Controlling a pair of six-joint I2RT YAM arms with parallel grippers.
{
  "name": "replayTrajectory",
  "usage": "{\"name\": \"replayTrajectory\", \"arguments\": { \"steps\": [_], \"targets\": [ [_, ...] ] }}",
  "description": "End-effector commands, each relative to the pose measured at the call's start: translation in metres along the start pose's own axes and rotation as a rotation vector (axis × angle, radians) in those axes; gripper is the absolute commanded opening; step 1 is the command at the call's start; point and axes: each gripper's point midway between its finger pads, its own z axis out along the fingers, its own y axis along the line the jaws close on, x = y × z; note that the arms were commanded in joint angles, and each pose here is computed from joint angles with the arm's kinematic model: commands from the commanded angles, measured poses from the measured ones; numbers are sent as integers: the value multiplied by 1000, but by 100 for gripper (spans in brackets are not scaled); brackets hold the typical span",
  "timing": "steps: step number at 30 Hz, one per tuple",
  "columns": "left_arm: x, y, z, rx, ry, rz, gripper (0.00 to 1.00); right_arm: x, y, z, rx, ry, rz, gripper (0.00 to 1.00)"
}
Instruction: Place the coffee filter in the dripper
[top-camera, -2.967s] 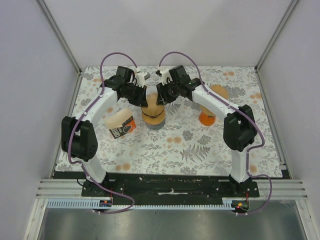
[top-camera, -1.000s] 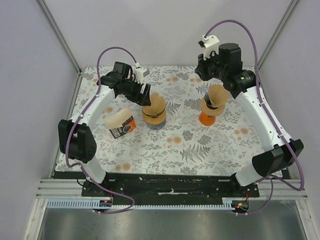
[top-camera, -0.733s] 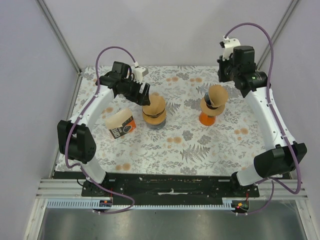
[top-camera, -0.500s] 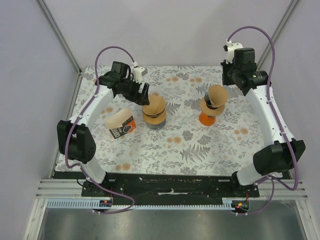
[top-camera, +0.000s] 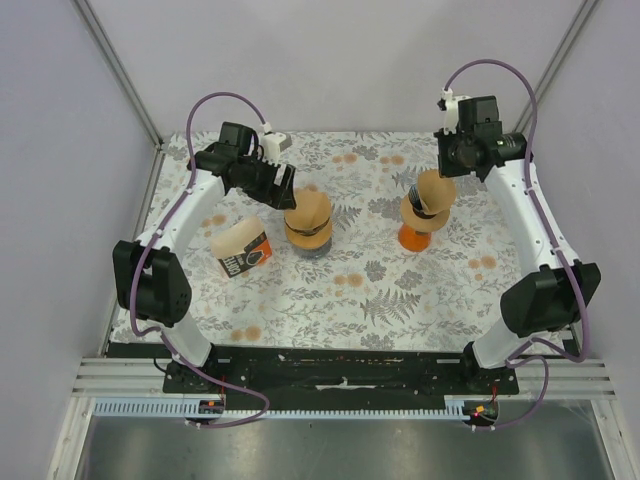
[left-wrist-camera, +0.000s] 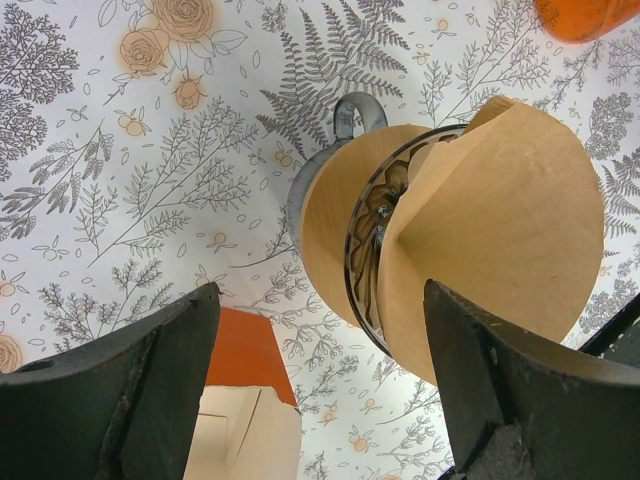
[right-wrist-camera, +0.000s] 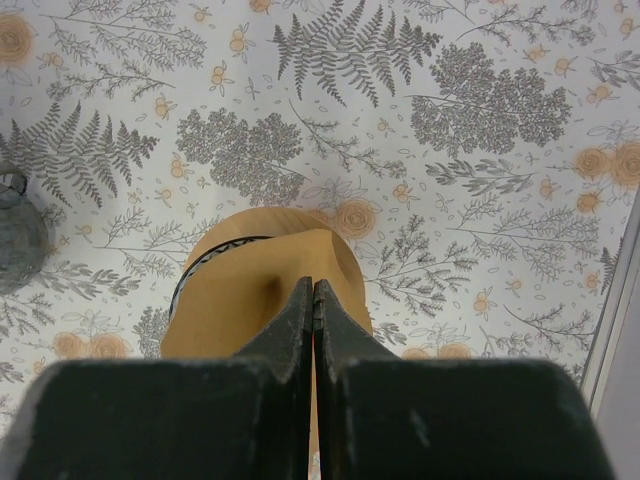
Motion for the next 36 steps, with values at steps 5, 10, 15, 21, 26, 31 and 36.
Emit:
{"name": "replayTrajectory", "arguments": {
  "steps": [5, 10, 15, 21, 26, 31, 36],
  "targets": [
    [-22, 1, -21, -25, -72, 63, 88, 38, 34, 15, -167, 131, 19, 0],
    [-21, 2, -20, -25, -68, 60, 88, 79, 54, 68, -179, 268, 19, 0],
    [-22, 1, -22, -26, -73, 59, 88, 85, 55, 87, -112, 302, -20, 0],
    [-23, 2, -22, -24, -74, 60, 88, 92, 51, 87, -92, 318, -37, 0],
    [-39, 2, -30, -38, -108, 66, 88, 92, 61, 87, -122, 317, -50, 0],
    [-97, -16, -62, -45, -237, 123, 88, 85, 64, 86, -128, 307, -57, 0],
    [-130, -90, -42, 116, -268, 166, 85, 83, 65, 85, -132, 300, -57, 0]
  ]
}}
